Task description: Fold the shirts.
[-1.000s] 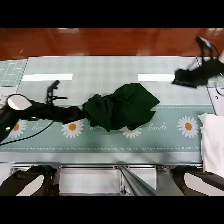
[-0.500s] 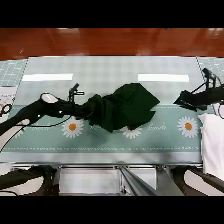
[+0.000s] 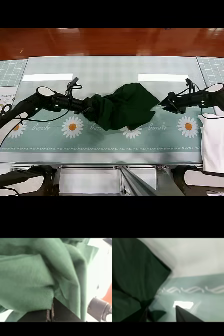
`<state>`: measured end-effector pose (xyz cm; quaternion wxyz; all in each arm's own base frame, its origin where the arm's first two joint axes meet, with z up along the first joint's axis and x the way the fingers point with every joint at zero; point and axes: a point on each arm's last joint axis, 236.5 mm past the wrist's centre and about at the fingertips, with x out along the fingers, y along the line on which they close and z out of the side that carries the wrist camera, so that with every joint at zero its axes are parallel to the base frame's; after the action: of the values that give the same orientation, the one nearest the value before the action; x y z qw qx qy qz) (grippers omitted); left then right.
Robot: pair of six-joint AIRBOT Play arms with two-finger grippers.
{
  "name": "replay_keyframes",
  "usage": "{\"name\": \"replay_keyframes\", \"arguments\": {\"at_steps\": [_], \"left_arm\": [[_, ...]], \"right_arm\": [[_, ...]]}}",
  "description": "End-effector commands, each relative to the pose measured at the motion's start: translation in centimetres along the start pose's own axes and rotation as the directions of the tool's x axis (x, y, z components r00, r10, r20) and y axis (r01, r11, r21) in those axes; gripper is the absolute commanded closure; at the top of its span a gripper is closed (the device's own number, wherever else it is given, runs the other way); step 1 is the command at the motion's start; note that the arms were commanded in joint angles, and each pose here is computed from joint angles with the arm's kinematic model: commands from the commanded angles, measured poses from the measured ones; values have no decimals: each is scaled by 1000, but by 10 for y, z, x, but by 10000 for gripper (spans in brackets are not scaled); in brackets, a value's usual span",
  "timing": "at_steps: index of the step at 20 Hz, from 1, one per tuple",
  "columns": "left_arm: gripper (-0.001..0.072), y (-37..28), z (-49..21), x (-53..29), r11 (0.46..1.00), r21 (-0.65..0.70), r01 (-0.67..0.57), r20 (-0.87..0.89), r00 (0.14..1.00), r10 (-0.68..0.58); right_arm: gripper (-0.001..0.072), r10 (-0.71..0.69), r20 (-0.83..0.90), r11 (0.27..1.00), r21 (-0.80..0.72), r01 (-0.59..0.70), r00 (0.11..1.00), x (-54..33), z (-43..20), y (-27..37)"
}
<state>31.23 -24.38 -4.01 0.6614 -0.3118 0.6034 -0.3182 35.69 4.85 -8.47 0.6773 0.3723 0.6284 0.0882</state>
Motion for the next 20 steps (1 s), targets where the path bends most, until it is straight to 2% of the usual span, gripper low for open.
{"name": "replay_keyframes", "arguments": {"at_steps": [1,7,8,9,11,15,18,20], "left_arm": [[692,-6,-1,-6,1000,18,16,-4,1000,-16],[692,-9,0,-6,1000,14,25,0,1000,-25],[692,-10,0,-7,1000,15,27,3,1000,-27],[692,-11,0,-8,999,17,27,4,1000,-27],[692,-13,1,-10,999,24,29,8,1000,-29],[692,-42,29,-45,993,98,73,64,995,-79],[692,-94,73,-117,967,246,67,238,963,-127],[692,-142,92,-178,936,350,28,375,912,-167]], "right_arm": [[308,63,-13,997,38,-62,998,21,9,2],[309,79,-49,995,-50,-81,996,59,34,41],[348,79,-56,994,-66,-83,995,66,37,50],[442,81,-57,993,-86,-85,995,70,41,59],[693,82,-43,982,-167,-88,996,67,50,77],[690,36,-88,938,-342,-64,995,24,52,108],[690,-5,167,863,-498,89,986,-75,88,163],[690,54,385,789,-582,197,922,-166,94,219]]}}
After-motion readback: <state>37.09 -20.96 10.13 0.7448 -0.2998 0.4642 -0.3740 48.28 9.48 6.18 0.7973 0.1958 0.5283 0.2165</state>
